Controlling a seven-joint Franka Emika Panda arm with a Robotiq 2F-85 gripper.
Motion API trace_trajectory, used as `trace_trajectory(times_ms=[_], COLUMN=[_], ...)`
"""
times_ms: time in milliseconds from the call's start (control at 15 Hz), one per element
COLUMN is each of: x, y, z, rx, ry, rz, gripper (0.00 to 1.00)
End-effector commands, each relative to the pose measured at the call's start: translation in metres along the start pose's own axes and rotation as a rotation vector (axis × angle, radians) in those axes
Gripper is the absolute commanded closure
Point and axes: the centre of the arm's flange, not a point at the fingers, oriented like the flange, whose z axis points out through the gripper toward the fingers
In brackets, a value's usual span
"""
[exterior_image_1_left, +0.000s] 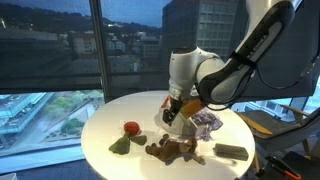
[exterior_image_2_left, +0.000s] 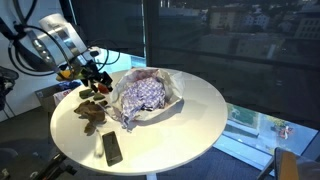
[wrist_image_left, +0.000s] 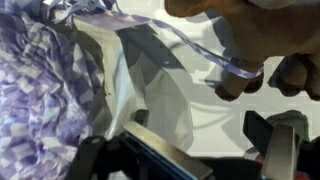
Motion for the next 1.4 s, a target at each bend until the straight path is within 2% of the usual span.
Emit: trace_trajectory(times_ms=[0,133,400,600,800,933,1067,1333], x=[0.013,0.008,-0.007,-0.007,-0.001,0.007,0.017,0.031], y=[-0.014,-0.028,-0.05,-0.051,-0.04,-0.032,-0.025,-0.005], z=[0.024,0.028,0.029,0.049,0.068,0.077,0.083,0.102], rx=[0.155,0.214,0.274,0.225,0.142,0.151,0.197,0.197], ry=[-0.081,-0.113,-0.188,-0.231,-0.27,-0.278,-0.269,-0.275], rz=[-0.013,-0.021,-0.032,-0.069,-0.093,-0.092,-0.095,-0.096], gripper=[0.0,0.0,0.0,0.0,0.0,0.0,0.0,0.0])
